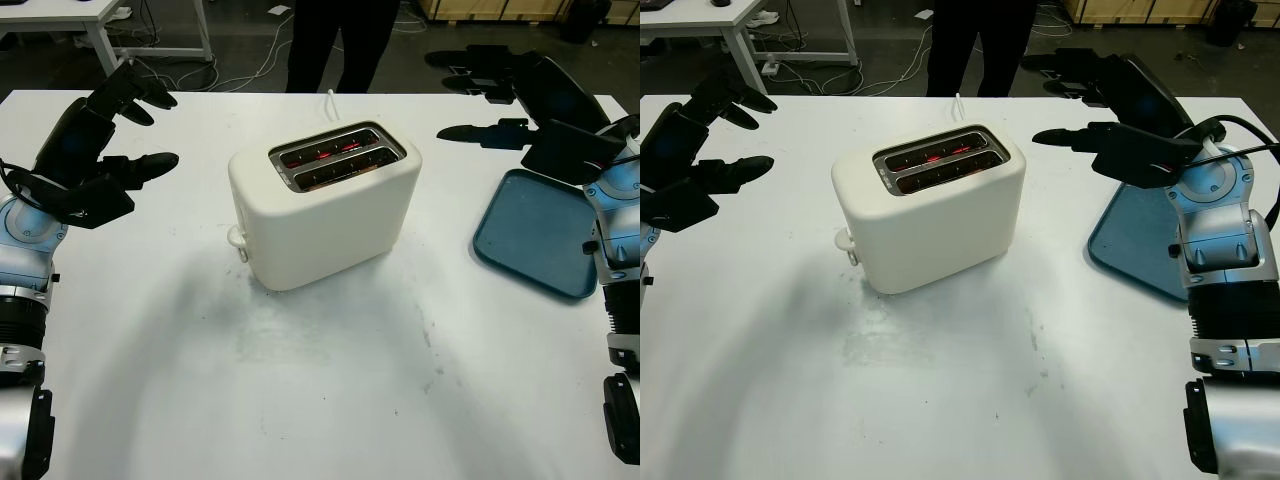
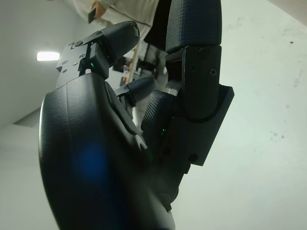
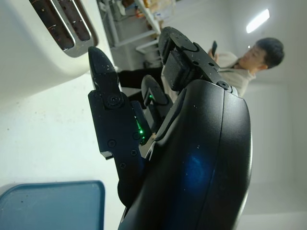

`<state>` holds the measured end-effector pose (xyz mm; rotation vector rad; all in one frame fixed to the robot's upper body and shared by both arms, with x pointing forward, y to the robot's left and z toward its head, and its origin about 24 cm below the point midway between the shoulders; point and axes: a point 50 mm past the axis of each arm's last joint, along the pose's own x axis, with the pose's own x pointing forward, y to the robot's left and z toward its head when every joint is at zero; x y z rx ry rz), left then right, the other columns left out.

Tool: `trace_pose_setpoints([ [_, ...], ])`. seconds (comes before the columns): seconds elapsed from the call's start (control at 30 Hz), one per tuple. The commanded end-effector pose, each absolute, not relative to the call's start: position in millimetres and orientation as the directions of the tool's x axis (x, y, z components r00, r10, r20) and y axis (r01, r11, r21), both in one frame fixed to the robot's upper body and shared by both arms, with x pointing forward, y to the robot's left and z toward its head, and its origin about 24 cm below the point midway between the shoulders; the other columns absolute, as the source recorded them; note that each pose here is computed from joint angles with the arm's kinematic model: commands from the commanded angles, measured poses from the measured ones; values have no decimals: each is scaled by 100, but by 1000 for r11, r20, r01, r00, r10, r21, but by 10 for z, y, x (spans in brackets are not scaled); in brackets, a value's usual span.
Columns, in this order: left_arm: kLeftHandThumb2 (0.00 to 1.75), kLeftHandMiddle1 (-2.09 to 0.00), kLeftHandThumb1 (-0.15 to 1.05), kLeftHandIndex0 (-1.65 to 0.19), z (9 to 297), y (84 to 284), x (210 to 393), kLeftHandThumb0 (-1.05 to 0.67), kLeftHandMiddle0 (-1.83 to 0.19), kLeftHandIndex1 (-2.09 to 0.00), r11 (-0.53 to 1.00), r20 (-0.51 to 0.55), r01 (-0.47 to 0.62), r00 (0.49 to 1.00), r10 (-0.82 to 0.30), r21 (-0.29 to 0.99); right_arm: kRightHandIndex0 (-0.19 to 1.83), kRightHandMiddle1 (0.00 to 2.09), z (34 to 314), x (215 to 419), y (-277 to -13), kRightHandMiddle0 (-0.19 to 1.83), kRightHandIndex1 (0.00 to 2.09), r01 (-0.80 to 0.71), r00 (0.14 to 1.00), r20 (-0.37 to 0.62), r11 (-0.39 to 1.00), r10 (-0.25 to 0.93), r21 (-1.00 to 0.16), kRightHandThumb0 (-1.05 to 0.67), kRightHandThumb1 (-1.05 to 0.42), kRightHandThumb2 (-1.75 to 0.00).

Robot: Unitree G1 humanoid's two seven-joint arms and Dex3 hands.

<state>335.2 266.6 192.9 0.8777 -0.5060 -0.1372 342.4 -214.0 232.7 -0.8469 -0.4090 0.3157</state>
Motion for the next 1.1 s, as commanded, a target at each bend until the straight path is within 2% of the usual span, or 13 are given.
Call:
trace_pose_setpoints([
  [0.0,47,-156,92,0,1899,2676,3339,-105,0,-136,652,370,-86,875,-313,753,53,0,2342,3418,-2122,50,0,-101,874,232,627,426,-772,-28,-84,0],
  [1.07,46,-154,92,0,1904,2670,3343,-105,0,-135,655,371,-83,874,-315,751,54,0,2349,3418,-2129,50,0,-102,873,230,624,429,-775,-29,-85,0],
])
